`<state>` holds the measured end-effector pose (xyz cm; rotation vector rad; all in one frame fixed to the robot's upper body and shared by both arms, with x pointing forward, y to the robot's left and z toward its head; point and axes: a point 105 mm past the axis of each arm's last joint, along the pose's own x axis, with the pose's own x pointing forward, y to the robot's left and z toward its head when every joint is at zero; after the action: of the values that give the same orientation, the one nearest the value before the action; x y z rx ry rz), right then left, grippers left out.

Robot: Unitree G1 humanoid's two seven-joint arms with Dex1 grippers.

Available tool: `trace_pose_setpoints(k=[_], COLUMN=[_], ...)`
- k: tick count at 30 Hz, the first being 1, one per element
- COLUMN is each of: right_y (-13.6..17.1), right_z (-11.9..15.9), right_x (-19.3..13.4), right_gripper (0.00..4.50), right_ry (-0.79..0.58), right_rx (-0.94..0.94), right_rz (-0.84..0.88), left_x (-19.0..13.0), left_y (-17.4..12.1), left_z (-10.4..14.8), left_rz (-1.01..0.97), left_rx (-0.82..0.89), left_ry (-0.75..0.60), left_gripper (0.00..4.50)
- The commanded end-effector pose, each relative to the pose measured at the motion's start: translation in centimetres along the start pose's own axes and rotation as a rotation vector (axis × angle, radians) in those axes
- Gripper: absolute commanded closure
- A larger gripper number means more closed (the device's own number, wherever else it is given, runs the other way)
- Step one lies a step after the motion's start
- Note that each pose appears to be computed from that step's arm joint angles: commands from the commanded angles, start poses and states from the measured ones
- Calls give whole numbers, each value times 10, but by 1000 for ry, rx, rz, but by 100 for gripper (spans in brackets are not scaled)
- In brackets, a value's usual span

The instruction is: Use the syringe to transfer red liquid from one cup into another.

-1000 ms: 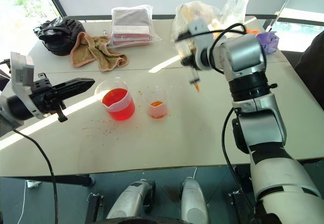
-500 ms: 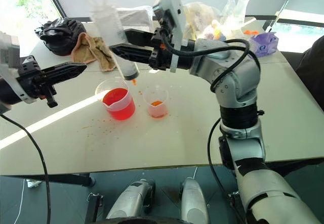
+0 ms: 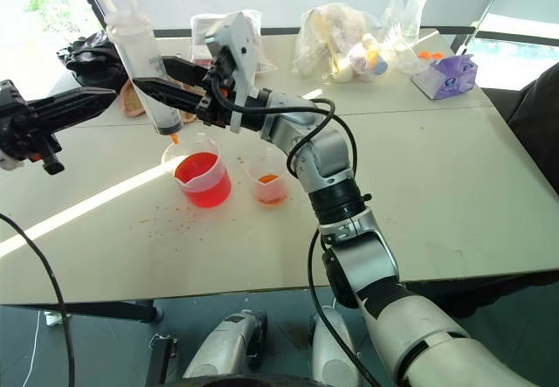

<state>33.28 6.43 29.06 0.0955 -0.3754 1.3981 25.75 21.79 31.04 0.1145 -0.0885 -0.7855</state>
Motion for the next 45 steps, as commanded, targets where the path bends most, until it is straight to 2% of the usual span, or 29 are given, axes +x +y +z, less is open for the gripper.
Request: trace_pose_setpoints(k=[1,11,30,33,40,45], right_y=[11,23,25,26,28,27], right_z=[-14,-54,-53,-53,-53,-52], right_x=[4,-5,-6,-6,-7,-6], right_gripper=[306,306,306,306,306,306], right_ry=[11,94,106,107,114,110], right_rx=[-38,-6,-18,-17,-18,-16], right_rz=[34,30,41,49,66,65], left_x=[-7,6,-1,-2,-3,-4], left_y=[-6,-14,-15,-16,-14,-13], left_z=[14,17,16,14,14,14], left_rz=[0,-61,-34,-27,49,134], left_rx=[29,-10,6,1,22,15], left_ry=[-11,-14,5,3,-10,-50], left_gripper=[450,450,450,379,163,163])
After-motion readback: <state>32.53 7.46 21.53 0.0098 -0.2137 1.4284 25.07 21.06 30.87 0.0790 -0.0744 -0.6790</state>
